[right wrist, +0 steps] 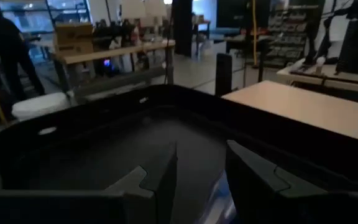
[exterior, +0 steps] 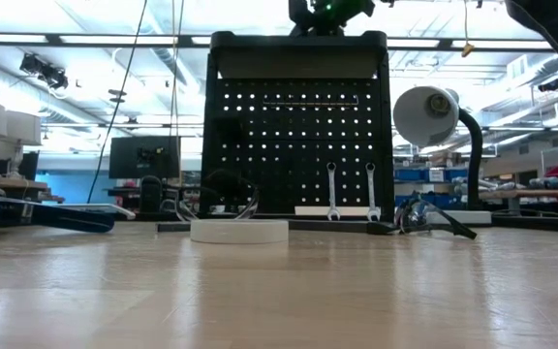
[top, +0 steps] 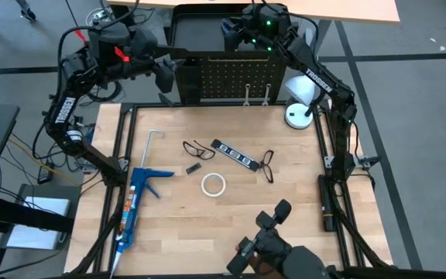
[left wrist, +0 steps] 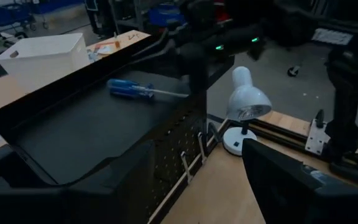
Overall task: Hang tools onto peg board
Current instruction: Remove the blue screwdriver from the top of the peg board
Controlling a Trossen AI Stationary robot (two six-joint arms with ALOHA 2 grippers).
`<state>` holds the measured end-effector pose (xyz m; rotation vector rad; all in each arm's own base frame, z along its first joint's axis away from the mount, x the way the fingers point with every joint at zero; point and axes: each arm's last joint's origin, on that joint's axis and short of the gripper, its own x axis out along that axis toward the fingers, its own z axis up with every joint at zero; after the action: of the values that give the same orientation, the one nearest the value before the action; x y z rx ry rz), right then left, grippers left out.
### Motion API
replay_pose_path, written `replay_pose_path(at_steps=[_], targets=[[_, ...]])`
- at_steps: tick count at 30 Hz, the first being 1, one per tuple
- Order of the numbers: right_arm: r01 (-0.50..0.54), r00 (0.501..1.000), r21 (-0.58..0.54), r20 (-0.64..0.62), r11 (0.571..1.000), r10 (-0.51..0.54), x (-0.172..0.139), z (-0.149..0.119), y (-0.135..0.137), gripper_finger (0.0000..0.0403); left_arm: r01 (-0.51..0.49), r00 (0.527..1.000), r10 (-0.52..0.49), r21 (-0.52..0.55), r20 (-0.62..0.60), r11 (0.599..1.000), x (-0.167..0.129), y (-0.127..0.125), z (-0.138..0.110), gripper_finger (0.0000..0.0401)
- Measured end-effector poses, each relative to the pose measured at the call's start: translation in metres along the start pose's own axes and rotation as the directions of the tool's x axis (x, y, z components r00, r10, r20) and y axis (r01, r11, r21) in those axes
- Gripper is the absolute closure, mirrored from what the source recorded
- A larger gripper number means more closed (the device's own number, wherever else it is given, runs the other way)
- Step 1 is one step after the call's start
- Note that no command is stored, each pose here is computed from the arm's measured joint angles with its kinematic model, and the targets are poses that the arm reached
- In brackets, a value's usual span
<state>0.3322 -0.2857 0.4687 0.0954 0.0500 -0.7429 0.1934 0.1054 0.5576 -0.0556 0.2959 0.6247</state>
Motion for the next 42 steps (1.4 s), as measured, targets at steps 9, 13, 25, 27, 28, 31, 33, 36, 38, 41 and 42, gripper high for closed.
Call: replay_pose_path(at_steps=[9,13,25,27,28,31,33,36,38,41,42], targets=[[0.024,0.995,-0.076,-0.093,0.997,-0.031,-0.015,0.001,0.004,0.0265,-0.009,1.0,0.009,0.002,-0.005,1.0,0.0,0.0,0.0,0.0153],[0.045,0.992,-0.048,-0.115,0.998,-0.05,-0.014,-0.001,-0.006,0.0265,-0.006,1.0,0.006,0.002,-0.005,1.0,0.0,0.0,0.0,0.0153],[0.247,0.969,-0.147,0.056,0.958,-0.242,-0.014,0.015,-0.02,0.0265,-0.007,1.0,0.007,-0.01,0.009,1.0,-0.004,0.001,0.001,0.0153],[0.279,0.957,-0.2,0.142,0.939,-0.254,-0.014,0.022,-0.015,0.0265,-0.009,1.0,0.009,-0.01,0.008,1.0,-0.004,0.001,0.0,0.0153],[0.305,0.946,-0.227,0.184,0.925,-0.267,-0.014,0.026,-0.013,0.0265,-0.009,1.0,0.009,-0.008,0.009,1.0,-0.004,0.001,0.001,0.0153],[0.372,0.923,-0.348,0.235,0.86,-0.304,-0.01,0.026,-0.013,0.0265,-0.009,1.0,0.009,-0.005,0.01,1.0,-0.004,0.001,0.001,0.0153],[0.39,0.919,-0.428,0.243,0.815,-0.312,-0.003,0.019,-0.014,0.0265,-0.009,1.0,0.009,-0.004,0.01,1.0,-0.004,0.001,0.001,0.0153],[0.4,0.915,-0.538,0.19,0.742,-0.356,0.011,-0.002,-0.016,0.0265,-0.006,1.0,0.006,-0.004,0.014,1.0,-0.005,0.001,0.001,0.0153],[0.463,0.88,-0.539,0.188,0.703,-0.435,0.015,-0.009,-0.017,0.0265,-0.01,1.0,0.01,-0.002,0.021,1.0,-0.008,0.001,0.001,0.0153],[0.537,0.836,-0.519,0.221,0.665,-0.503,0.016,-0.012,-0.016,0.0265,-0.015,0.999,0.015,0.0,0.04,1.0,-0.015,0.002,0.003,0.0153],[0.55,0.827,-0.515,0.231,0.657,-0.512,0.016,-0.012,-0.016,0.0265,-0.018,0.999,0.018,-0.001,0.043,1.0,-0.017,0.003,0.003,0.0153]])
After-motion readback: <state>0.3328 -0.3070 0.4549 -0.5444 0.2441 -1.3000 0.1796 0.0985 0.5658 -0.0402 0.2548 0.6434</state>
